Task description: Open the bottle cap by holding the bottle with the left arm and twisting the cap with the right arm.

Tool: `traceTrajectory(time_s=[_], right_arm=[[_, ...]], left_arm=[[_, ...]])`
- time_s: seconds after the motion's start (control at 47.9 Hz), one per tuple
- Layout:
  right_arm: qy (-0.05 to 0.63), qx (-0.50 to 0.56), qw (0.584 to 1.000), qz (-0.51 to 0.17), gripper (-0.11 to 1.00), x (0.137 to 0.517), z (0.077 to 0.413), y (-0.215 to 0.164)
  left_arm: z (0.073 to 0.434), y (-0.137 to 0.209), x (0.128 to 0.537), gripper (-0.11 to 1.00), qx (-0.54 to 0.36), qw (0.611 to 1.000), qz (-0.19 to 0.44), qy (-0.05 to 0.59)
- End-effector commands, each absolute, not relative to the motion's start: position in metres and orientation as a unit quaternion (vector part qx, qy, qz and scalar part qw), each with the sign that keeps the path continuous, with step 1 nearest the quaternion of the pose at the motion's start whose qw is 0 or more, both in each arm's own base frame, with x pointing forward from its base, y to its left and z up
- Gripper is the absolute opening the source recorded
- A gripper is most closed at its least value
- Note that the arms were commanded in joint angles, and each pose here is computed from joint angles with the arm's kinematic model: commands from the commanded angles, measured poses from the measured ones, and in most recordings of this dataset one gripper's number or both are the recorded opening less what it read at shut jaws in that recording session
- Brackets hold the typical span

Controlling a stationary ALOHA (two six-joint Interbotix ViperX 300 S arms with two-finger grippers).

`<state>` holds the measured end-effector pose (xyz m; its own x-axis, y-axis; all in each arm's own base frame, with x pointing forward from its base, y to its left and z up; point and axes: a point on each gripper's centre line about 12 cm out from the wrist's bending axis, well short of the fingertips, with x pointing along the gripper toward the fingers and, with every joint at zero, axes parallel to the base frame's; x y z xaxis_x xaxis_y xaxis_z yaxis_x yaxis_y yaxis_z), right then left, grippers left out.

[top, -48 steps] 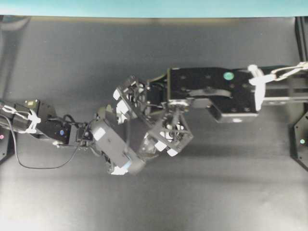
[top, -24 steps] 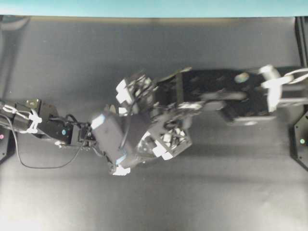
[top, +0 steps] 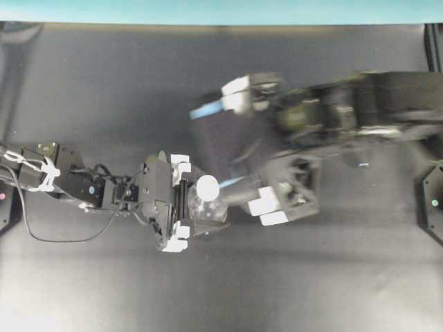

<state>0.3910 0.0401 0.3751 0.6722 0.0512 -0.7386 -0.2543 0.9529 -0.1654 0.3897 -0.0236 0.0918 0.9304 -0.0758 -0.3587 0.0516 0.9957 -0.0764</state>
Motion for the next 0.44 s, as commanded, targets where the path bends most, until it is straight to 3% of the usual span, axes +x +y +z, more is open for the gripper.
traceTrajectory(time_s=[0.0, 0.417], right_arm=[[0.346, -0.104, 0.929, 0.079, 0.78, 0.372, 0.391, 0.045], [0.165, -0.02, 0.984, 0.065, 0.78, 0.315, 0.389, 0.042]], left_arm=[[0.088, -0.029, 0.388, 0.79, -0.032, 0.98, -0.04, 0.193], [0.091, -0.029, 0.39, 0.79, -0.033, 0.981, -0.04, 0.188]])
